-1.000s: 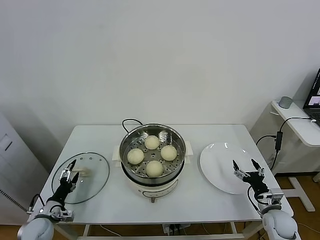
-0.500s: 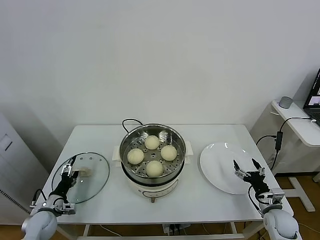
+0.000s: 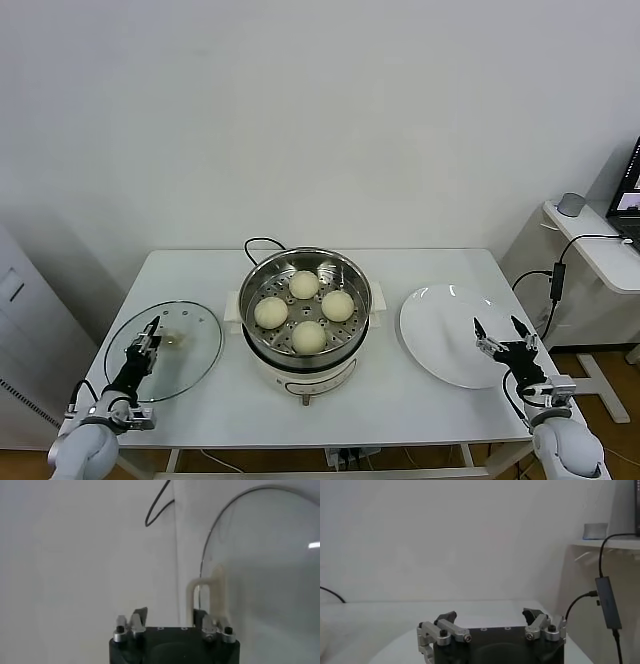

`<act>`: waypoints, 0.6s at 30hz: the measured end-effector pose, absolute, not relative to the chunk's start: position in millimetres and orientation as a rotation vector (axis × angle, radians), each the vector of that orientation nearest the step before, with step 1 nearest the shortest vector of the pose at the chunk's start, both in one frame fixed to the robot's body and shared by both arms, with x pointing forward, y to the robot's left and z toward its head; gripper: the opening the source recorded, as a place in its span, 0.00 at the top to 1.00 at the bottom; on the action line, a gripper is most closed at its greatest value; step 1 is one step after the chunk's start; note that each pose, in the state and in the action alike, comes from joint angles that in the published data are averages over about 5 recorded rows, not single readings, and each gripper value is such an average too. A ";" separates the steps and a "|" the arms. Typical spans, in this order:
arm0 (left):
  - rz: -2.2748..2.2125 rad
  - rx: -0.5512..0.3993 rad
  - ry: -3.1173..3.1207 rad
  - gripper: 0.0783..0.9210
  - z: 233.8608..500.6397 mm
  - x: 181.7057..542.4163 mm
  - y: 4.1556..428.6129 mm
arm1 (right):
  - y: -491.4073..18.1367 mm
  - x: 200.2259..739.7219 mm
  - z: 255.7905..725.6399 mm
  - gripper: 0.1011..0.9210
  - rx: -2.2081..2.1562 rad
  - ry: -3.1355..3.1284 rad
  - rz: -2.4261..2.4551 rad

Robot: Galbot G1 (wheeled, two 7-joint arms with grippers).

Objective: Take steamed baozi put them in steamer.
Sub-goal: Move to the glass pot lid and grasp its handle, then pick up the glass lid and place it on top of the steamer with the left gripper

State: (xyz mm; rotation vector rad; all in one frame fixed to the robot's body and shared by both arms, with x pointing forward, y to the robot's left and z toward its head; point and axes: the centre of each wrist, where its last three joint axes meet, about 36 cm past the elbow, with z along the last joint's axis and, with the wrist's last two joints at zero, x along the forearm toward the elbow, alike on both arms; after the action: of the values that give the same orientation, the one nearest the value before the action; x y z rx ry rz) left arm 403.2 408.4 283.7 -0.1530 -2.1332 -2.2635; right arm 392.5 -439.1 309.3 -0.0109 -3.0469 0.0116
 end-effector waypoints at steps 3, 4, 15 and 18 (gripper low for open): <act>-2.266 -0.140 -2.150 0.75 287.2 402.3 410.2 | -441.9 392.3 311.5 0.12 -0.018 -3.050 0.016; -2.268 -0.135 -2.154 0.78 289.0 402.3 410.9 | -442.8 392.2 312.3 0.12 -0.020 -3.051 0.017; -2.322 -0.047 -2.201 0.97 339.0 418.5 417.0 | -452.0 387.9 321.7 0.12 -0.045 -3.064 0.024; -2.330 -0.017 -2.214 0.97 358.5 424.8 418.6 | -453.2 387.4 324.0 0.12 -0.050 -3.069 0.023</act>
State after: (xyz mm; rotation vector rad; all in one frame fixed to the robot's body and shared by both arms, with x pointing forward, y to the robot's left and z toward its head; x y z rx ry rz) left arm 424.8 418.6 358.5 -0.0169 -2.2144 -2.3304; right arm 387.4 -453.2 324.0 -0.0495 -3.0688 0.0234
